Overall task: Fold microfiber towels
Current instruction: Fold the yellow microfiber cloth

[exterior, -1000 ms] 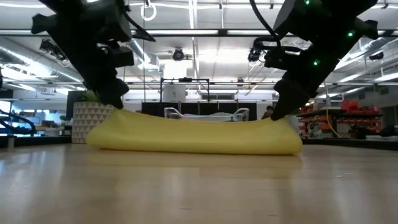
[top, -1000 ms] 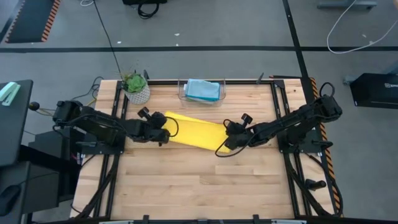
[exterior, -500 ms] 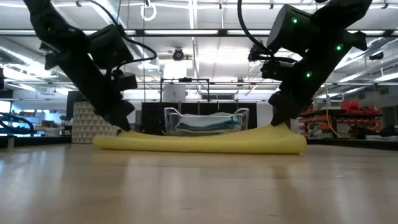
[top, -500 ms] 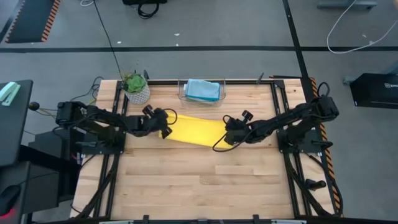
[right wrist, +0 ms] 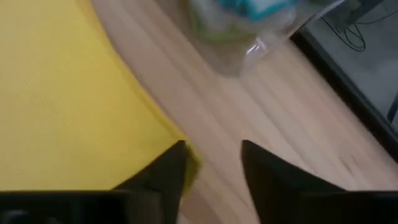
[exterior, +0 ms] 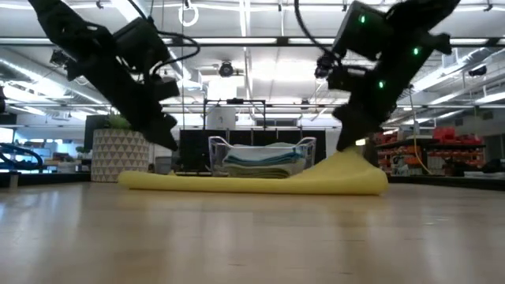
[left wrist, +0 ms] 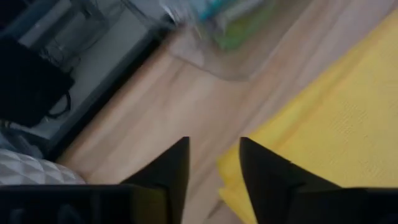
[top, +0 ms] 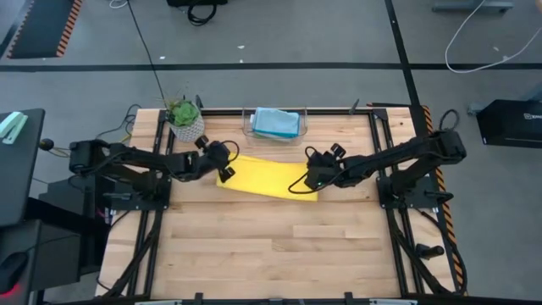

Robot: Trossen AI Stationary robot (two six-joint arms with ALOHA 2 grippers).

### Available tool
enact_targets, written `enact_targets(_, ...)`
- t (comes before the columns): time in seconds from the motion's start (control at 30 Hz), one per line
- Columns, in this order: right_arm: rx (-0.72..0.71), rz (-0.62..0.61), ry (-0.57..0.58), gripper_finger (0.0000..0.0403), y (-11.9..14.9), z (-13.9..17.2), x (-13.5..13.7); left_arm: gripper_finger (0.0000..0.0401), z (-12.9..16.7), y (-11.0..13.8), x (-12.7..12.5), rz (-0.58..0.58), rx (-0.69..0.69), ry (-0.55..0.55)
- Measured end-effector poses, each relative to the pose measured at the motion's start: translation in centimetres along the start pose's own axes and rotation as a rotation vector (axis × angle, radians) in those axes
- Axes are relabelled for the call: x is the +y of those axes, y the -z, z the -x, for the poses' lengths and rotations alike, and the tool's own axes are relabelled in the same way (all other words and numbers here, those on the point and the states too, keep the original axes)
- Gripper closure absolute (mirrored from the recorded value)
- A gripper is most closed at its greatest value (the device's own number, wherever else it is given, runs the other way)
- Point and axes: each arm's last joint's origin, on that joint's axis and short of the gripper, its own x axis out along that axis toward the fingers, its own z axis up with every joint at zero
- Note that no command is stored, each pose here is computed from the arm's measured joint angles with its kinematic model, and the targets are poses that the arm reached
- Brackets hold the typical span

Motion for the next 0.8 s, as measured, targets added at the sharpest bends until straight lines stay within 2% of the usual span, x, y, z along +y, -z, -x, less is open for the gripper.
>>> enact_targets(0.1,-0.028,-0.046,-0.018,0.0194,-1.2,1.7,-0.7,0.022,0.6,-0.8,0.9,0.006,-0.03,0.029)
enact_targets(0.17,-0.074,-0.114,-0.069,0.0173,-1.9,3.1,-0.9,0.0211,0.9,-1.0,1.4,-0.012,-0.034,0.116)
enact_targets(0.23,-0.102,-0.162,-0.151,0.017,-2.2,4.2,-0.6,0.0216,0.9,-1.0,1.7,-0.024,-0.039,0.225)
enact_targets(0.33,-0.127,-0.189,-0.241,0.0201,-2.0,5.4,0.4,0.0248,0.7,-0.8,1.9,-0.04,-0.04,0.334)
enact_targets(0.47,-0.129,-0.215,-0.292,0.029,-1.3,5.8,2.2,0.032,-0.1,-0.5,2.7,-0.081,-0.029,0.321)
enact_targets(0.6,-0.113,-0.267,-0.3,0.0385,-0.8,4.0,4.5,0.0389,-0.9,-0.5,3.5,-0.127,-0.034,0.301)
enact_targets(0.67,-0.089,-0.277,-0.298,0.0392,-0.3,2.6,5.7,0.039,-1.5,-0.4,3.8,-0.123,-0.031,0.308)
enact_targets(0.8,-0.014,-0.292,-0.295,0.038,0.9,0.5,7.1,0.0381,-2.1,-0.1,4.0,-0.127,-0.008,0.319)
